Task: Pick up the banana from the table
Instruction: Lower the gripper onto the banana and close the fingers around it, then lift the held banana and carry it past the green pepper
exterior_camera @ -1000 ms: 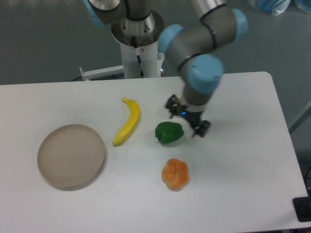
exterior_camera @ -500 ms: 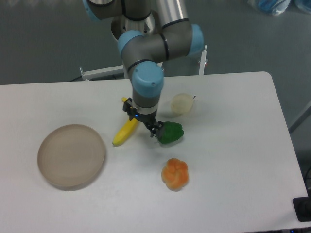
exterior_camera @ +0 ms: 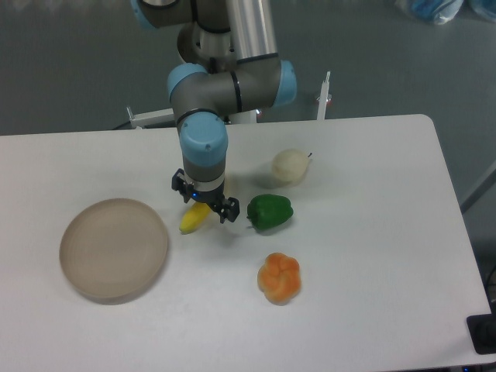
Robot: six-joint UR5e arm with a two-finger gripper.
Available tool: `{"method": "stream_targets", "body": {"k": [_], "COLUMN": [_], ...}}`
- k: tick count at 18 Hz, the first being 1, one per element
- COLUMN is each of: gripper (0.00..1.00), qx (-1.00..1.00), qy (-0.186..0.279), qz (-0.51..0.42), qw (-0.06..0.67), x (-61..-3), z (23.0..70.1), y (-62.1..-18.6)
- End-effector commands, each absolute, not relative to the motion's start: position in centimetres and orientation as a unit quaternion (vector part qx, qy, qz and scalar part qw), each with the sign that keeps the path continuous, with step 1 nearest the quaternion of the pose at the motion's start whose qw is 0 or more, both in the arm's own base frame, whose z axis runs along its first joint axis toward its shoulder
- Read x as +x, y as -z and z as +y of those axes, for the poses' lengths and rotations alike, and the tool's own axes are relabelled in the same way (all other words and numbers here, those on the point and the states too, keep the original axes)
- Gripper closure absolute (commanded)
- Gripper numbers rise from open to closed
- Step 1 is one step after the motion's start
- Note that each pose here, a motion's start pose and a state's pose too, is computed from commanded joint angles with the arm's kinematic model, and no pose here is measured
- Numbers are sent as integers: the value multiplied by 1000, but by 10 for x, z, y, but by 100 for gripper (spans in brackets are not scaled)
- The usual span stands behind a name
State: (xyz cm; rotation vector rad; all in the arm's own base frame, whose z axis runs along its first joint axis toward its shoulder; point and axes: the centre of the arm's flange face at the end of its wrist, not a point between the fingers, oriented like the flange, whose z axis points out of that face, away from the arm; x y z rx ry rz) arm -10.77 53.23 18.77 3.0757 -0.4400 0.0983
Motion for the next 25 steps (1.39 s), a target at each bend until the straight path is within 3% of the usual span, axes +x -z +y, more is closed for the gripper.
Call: {"method": "stream_targets", "body": {"k": [5, 9, 10, 13, 18, 25], "gripper": [36, 85, 90, 91, 91, 92], "qx": [989, 989, 989, 989, 988, 985], "qy": [-33, -31, -28, 11, 35, 37], "qz": [-145, -143, -143, -147, -148, -166], "qw": [19, 19, 18, 13, -14, -15], "x": [-104, -106, -107, -117, -132, -218], "z": [533, 535, 536, 540, 553, 563], "y": [-185, -188, -190, -219, -254, -314]}}
